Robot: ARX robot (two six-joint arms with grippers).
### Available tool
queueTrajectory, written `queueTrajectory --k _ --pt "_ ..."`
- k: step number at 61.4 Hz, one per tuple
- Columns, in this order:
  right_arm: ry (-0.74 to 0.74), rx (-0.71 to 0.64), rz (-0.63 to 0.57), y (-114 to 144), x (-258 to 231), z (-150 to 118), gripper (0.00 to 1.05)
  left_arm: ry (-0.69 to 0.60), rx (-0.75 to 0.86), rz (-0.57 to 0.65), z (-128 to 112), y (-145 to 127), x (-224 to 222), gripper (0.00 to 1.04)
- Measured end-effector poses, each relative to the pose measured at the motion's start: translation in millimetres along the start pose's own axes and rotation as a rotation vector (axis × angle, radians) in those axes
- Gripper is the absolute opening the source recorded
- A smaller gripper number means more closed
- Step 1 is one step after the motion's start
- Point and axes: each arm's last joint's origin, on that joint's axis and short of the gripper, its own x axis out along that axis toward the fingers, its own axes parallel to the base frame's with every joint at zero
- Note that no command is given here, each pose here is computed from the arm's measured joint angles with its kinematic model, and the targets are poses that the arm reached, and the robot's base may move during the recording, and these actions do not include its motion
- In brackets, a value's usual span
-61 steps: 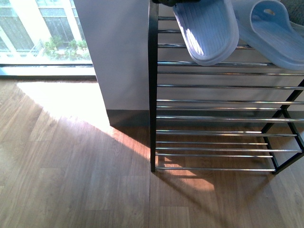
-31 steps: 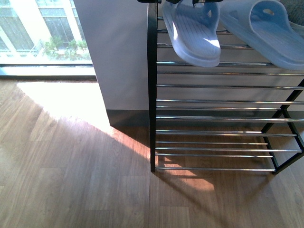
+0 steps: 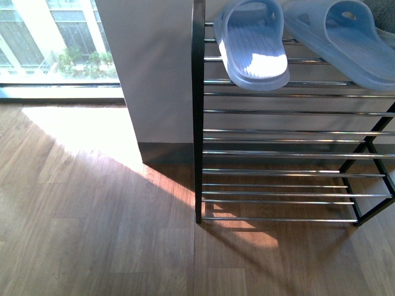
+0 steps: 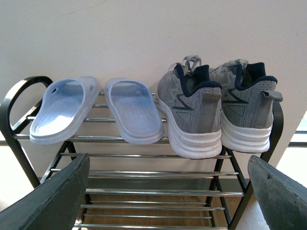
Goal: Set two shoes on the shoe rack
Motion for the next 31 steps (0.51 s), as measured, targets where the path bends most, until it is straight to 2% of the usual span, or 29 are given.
queueTrajectory --k 4,8,17,27,31 --pt "0.000 0.000 0.000 0.0 0.0 0.0 0.96 -0.052 0.011 0.023 -14.4 46.0 -35.1 0.66" --pt "0.000 0.000 0.002 0.0 0.0 0.0 0.96 -0.037 0.028 0.031 -32.1 65.7 -57.3 0.55" --pt "0.000 0.000 0.000 0.0 0.0 0.0 0.96 0.051 0.066 -0.015 -72.2 86.2 -91.0 0.30" --pt "0.000 0.000 0.001 0.0 0.0 0.0 0.96 0.040 0.067 0.004 -82.6 107.8 -117.9 0.01" --pt "0.000 0.000 0.001 0.0 0.0 0.0 0.96 0.039 0.069 0.009 -86.7 114.4 -127.9 0.01"
